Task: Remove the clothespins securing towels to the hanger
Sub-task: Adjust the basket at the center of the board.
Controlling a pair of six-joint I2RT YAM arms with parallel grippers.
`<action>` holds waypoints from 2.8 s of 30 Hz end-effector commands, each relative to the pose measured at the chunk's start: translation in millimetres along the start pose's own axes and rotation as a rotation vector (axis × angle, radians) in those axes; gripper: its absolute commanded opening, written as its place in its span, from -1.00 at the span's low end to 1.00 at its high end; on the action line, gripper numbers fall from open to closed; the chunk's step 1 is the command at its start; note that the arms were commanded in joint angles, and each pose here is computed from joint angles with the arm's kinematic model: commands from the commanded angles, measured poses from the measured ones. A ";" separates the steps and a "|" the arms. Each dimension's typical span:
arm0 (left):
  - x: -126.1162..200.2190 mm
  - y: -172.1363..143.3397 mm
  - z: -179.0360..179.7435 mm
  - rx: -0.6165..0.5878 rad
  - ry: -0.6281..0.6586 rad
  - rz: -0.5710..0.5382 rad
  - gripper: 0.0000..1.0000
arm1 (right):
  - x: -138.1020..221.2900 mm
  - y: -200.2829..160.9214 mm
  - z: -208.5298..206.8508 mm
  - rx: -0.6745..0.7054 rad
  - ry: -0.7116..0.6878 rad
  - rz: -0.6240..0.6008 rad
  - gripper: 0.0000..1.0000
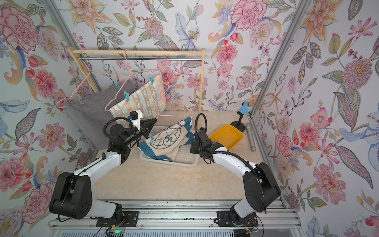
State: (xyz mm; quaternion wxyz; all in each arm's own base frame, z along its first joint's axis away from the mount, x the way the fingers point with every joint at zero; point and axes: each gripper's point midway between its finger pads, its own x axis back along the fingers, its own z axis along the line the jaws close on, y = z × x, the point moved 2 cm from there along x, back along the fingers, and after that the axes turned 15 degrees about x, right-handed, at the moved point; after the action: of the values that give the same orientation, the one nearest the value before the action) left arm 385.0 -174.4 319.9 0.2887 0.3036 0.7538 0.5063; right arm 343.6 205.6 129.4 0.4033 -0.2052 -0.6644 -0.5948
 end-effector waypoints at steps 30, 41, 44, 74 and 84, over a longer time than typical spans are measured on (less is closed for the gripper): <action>25.1 18.1 12.6 0.028 0.196 -0.085 -1.00 | -85.9 74.5 22.4 0.658 0.115 0.072 -0.41; 36.0 18.3 17.8 0.058 0.270 -0.102 -1.00 | -110.2 140.5 33.2 0.923 -0.012 -0.040 -0.47; 39.7 17.0 19.6 0.069 0.293 -0.105 -1.00 | -106.9 161.5 30.5 0.950 -0.045 -0.082 -0.50; 57.9 -3.5 19.8 0.109 0.372 -0.163 -1.00 | 34.8 54.1 14.4 -0.137 0.038 -0.136 1.00; 47.6 -8.3 14.7 0.097 0.396 -0.150 -1.00 | 30.6 30.3 46.1 -0.401 0.120 -0.065 1.00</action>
State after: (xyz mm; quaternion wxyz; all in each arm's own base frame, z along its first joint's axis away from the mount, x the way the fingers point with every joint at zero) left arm 361.8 -133.2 290.0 0.1472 0.1771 0.8393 0.4925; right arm 332.0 237.3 170.3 0.3854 -0.2097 -0.5617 -0.7014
